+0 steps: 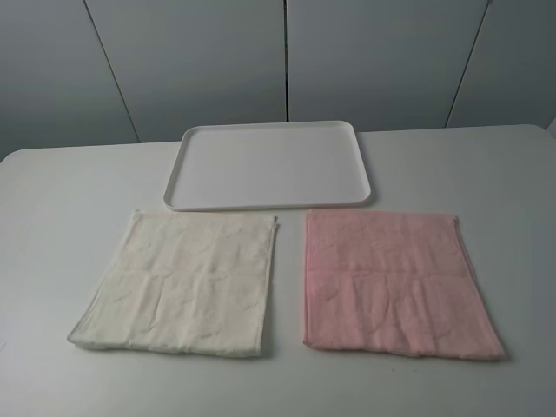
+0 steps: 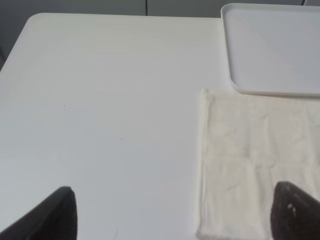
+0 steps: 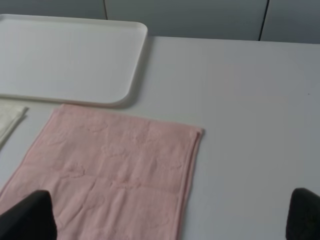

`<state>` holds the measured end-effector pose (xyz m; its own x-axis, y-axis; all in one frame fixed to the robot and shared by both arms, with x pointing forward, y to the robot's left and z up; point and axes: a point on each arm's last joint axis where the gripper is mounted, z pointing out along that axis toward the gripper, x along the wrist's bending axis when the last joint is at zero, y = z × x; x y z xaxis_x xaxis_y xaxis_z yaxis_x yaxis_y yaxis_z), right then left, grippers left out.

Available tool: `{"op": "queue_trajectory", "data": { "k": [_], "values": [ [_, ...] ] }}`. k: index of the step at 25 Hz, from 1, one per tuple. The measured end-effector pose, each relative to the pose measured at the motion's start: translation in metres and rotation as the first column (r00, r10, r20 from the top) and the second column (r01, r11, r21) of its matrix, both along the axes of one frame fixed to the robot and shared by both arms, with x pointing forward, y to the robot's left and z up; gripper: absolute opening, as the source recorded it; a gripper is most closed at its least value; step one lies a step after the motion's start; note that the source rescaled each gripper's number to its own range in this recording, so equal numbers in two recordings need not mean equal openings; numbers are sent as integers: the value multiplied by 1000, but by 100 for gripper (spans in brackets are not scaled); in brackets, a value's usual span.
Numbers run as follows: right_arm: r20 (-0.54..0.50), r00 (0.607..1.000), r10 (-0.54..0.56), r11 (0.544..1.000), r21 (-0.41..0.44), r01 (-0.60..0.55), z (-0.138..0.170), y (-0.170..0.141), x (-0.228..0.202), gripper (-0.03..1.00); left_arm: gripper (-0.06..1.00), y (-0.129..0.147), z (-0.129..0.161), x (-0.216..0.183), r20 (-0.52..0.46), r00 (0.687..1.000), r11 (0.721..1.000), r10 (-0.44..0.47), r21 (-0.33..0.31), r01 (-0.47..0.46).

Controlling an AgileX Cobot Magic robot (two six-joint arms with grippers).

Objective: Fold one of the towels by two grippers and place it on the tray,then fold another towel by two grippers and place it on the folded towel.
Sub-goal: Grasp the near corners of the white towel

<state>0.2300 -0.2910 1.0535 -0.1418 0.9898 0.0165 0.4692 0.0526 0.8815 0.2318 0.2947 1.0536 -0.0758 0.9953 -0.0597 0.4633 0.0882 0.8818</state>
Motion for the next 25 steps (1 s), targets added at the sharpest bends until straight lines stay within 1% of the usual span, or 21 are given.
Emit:
{"op": "queue_trajectory", "data": {
  "k": [7,10,13,17,21,23,25],
  "values": [
    [-1,1000,13,1000,19,-13,0,2,0,100,99,0,0,0,2,1000,1000,0,0,0],
    [-2,1000,9,1000,25,-9,0,2,0,100,99,0,0,0,1,1000,1000,-6,13,6],
    [-8,1000,-10,998,61,11,0,2,0,100,99,0,0,0,0,1000,999,-21,33,21],
    [-19,1000,-7,998,55,8,4,2,2,100,99,-1,1,5,-27,998,997,-51,56,52],
    [-47,999,-1,999,40,3,19,2,14,100,99,-4,1,20,-111,985,987,-135,77,144],
    [-35,999,6,1000,24,-5,31,3,21,100,99,-5,6,27,-146,972,975,-184,101,200],
    [-46,999,21,1000,-5,-21,43,3,32,100,99,-6,16,35,-161,961,961,-223,130,245]
  ]
}}
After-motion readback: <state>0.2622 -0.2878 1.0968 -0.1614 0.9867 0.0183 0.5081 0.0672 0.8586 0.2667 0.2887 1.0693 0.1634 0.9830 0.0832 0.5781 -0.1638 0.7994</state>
